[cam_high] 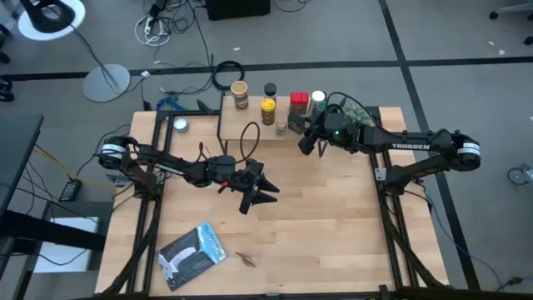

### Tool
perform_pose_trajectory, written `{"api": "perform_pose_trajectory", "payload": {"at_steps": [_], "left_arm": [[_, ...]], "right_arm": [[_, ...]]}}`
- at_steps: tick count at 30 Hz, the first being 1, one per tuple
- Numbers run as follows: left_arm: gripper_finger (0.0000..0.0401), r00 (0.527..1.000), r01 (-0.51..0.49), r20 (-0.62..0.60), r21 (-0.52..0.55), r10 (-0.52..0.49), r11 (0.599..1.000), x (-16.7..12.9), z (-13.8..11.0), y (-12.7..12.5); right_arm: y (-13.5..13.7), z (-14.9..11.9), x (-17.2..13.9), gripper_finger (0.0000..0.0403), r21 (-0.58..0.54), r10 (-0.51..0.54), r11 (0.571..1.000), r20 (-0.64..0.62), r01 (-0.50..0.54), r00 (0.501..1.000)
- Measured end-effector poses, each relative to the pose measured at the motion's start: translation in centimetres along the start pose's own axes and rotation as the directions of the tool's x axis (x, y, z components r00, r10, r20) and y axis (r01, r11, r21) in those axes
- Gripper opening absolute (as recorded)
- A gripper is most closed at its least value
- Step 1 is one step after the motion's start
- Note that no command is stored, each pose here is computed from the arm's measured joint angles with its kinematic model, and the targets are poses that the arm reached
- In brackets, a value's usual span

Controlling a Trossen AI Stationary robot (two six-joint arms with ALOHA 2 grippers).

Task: Shelf spices
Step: Put the green seasoning can on the shelf aligned with the other red seasoning can

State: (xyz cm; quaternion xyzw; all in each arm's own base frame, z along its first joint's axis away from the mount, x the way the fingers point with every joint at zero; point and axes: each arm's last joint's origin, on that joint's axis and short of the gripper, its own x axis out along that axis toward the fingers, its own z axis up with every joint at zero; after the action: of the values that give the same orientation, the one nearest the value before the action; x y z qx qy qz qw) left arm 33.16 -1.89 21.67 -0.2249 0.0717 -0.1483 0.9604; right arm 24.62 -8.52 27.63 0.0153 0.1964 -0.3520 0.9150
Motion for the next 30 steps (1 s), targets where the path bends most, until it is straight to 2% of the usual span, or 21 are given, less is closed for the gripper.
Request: {"api": "perform_pose_trajectory", "payload": {"at_steps": [12, 19, 22, 26, 30], "left_arm": [[0.0193, 1.0, 0.001, -0.004, -0.001, -0.001, 1.0, 0.0, 0.0, 0.0], [0.0193, 1.0, -0.001, -0.007, -0.002, 0.001, 1.0, 0.0, -0.1, 0.0], [0.0193, 1.0, -0.002, -0.009, -0.003, 0.002, 1.0, 0.0, -0.1, 0.0], [0.0193, 1.0, -0.002, -0.009, -0.003, 0.002, 1.0, 0.0, -0.1, 0.0], [0.0193, 1.0, -0.002, -0.009, -0.001, 0.002, 1.0, 0.0, -0.1, 0.0]], "right_arm": [[-0.2, 0.1, -0.3, 0.0225, 0.009, -0.016, 1.0, 0.006, 0.016, 1.0], [-0.7, 1.0, -1.8, 0.0252, 0.031, -0.01, 0.999, 0.059, 0.008, 0.998], [-0.9, 1.3, -2.9, 0.0254, 0.043, 0.004, 0.999, 0.081, -0.008, 0.997], [-0.6, 1.4, -4.0, 0.0245, 0.08, 0.091, 0.992, 0.076, -0.097, 0.993], [0.4, 0.7, -4.5, 0.0198, 0.07, 0.152, 0.986, 0.022, -0.153, 0.988]]}}
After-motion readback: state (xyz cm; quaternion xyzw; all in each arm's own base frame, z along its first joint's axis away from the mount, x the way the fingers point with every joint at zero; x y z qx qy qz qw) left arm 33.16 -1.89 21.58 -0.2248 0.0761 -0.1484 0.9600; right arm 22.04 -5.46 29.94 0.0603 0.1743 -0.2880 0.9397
